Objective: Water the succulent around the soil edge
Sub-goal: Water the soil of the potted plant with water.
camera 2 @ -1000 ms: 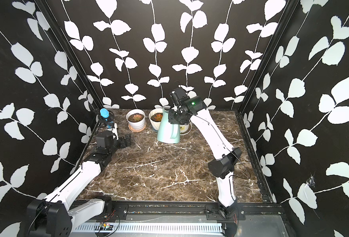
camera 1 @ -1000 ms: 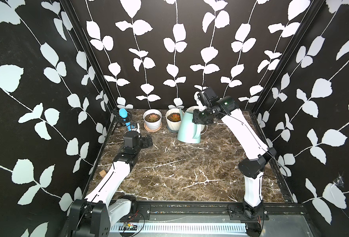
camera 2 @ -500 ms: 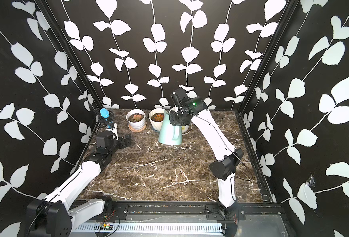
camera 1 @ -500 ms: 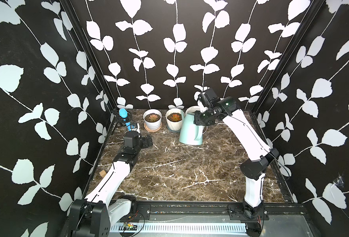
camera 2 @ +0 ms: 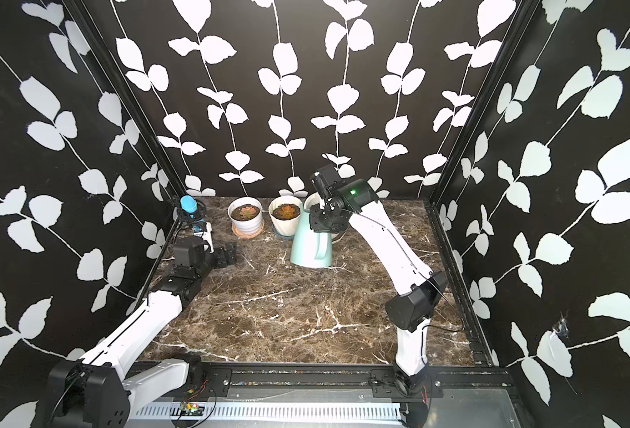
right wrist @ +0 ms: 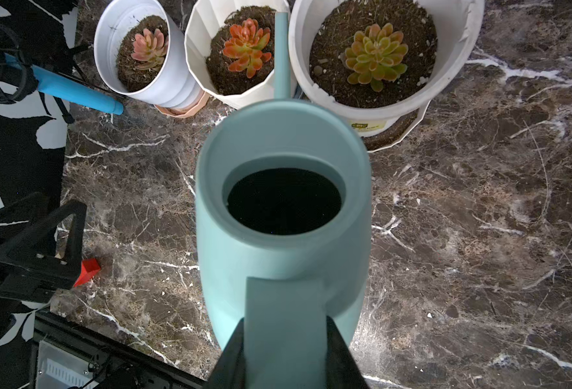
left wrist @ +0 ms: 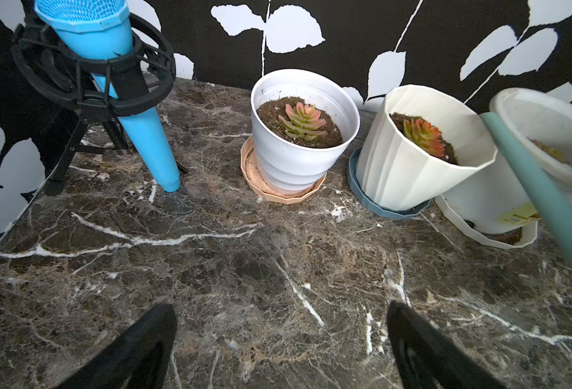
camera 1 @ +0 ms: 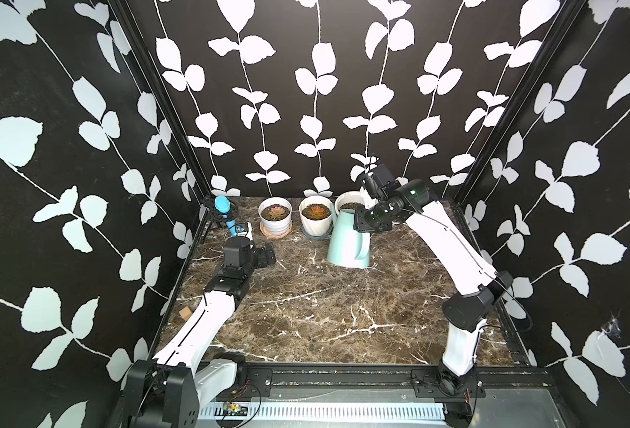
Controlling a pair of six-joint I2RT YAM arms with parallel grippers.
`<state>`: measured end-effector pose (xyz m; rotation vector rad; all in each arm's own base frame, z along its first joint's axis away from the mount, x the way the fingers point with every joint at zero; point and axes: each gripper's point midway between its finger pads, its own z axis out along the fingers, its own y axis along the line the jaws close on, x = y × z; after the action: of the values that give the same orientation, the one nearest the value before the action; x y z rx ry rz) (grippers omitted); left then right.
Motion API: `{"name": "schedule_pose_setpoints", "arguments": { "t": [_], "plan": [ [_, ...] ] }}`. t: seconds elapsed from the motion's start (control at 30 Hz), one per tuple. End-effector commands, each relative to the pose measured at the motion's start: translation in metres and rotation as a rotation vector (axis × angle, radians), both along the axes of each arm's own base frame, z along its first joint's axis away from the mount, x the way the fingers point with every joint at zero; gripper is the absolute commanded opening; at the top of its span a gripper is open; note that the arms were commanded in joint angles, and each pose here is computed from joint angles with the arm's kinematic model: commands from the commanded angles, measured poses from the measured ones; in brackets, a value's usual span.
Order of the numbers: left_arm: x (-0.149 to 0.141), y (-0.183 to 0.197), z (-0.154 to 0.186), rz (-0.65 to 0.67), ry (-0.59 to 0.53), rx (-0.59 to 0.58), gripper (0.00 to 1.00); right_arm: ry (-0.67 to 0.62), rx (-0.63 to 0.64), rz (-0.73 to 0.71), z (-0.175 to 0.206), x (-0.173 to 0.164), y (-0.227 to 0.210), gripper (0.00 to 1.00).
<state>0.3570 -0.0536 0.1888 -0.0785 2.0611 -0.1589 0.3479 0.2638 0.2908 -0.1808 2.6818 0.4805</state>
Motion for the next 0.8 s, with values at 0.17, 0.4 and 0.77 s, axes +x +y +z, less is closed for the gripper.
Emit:
{"name": "schedule_pose_setpoints", "arguments": {
  "t": [0.17,0.4,0.77],
  "plan": [
    [0.004,-0.003,0.022,-0.01,-0.055,-0.012,0.99,-0.073,0.086,0.005,0.027,-0.005,0.001,0.0],
    [0.004,-0.004,0.022,-0.01,-0.056,-0.012,0.99,-0.064,0.093,0.023,0.028,-0.012,0.004,0.0],
    [0.004,-0.005,0.021,-0.016,-0.052,-0.015,0.99,-0.046,0.09,0.031,0.021,-0.028,0.002,0.0]
  ]
}}
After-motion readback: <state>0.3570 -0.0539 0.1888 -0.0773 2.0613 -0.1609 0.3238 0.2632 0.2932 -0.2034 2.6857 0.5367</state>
